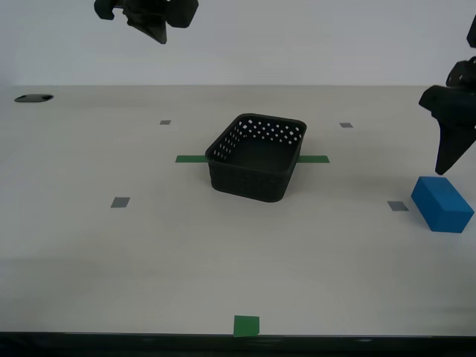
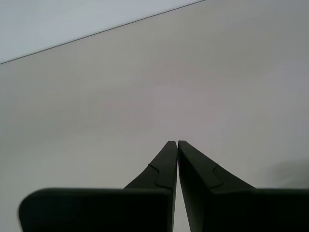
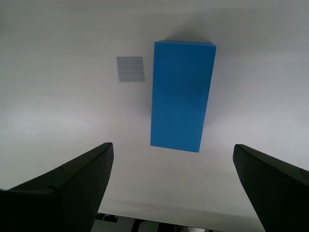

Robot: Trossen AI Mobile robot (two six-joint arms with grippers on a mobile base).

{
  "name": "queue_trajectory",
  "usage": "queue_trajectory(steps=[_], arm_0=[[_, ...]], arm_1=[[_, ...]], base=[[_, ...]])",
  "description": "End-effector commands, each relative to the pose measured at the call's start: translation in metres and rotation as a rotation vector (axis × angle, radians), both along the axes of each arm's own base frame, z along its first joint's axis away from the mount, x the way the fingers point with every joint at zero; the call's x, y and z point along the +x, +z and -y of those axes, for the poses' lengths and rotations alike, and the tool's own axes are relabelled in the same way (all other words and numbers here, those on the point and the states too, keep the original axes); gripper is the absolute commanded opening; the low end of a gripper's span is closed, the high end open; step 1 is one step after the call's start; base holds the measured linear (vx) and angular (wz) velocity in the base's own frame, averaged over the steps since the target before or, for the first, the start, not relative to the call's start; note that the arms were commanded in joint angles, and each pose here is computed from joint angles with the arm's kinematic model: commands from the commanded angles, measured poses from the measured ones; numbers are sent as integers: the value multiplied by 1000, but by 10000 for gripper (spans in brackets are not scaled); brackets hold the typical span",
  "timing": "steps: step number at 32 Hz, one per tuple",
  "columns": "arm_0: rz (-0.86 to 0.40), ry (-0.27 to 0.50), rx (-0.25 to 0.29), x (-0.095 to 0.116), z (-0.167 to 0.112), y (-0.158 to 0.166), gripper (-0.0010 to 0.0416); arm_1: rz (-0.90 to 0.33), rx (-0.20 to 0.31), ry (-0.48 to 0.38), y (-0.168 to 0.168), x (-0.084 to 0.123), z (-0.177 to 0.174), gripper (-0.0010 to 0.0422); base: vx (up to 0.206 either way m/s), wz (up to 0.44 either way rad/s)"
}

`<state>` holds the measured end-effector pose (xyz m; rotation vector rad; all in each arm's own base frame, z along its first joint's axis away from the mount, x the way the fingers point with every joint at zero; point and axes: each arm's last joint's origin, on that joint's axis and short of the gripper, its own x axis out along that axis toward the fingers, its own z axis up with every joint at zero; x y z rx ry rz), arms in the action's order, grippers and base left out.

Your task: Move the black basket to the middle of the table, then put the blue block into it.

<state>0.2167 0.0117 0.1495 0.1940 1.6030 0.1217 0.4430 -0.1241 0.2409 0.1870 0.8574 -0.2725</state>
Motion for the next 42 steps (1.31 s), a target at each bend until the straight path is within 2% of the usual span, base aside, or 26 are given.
queue_trajectory(steps=[1, 10, 12, 14, 19, 22, 23, 24, 25, 26, 29, 34, 35, 37, 39, 41, 42], arm_0=[[-69, -14, -20, 4, 0, -15, 384], [-118, 10, -25, 19, -4, -54, 382], [-104, 15, -28, 21, -5, -59, 373], [-71, 19, -75, 25, -4, -63, 357], [-87, 22, -79, 25, -7, -69, 328], [-104, 6, -84, 25, -7, -73, 255], [-105, 4, -84, 26, -7, -74, 217], [-90, 2, -83, 27, -7, -74, 153], [-86, 2, -83, 27, -7, -74, 134], [-73, 2, -82, 29, -8, -74, 74], [-60, 3, -80, 30, -8, -74, 1], [-59, 4, -72, 30, -8, -74, -3], [-60, 3, -60, 30, -9, -74, -1], [-49, -7, 13, 30, -11, -69, -1], [-33, -19, 43, 30, -12, -64, -1], [11, -13, 121, 31, -16, -51, -1], [44, -14, 184, 31, -20, -41, -1]], arm_1=[[1, 6, -11, 0, 0, -1, 0], [2, 6, -9, 0, 0, -2, 0], [1, 6, -8, 0, 1, -2, 0], [2, 6, -7, 0, 1, -2, 0], [3, 6, -7, 0, 1, -3, 0], [3, 7, -7, 0, 1, -3, 0], [3, 7, -8, 0, 1, -3, 0], [3, 7, -7, 0, 1, -3, 0], [2, 7, -7, 0, 1, -3, 0], [3, 6, -6, 0, 1, -3, 0], [2, 7, -6, 0, 1, -3, 0], [2, 6, -6, 0, 1, -3, 0], [2, 6, -6, 0, 1, -3, 0], [2, 6, -6, 0, 1, -3, 0], [3, 6, -6, 0, 1, -3, 0], [3, 6, -6, 0, 1, -3, 0], [3, 6, -6, 0, 1, -3, 0]], base=[[0, 0], [0, 0], [0, 0], [0, 0], [0, 0], [0, 0], [0, 0], [0, 0], [0, 0], [0, 0], [0, 0], [0, 0], [0, 0], [0, 0], [0, 0], [0, 0], [0, 0]])
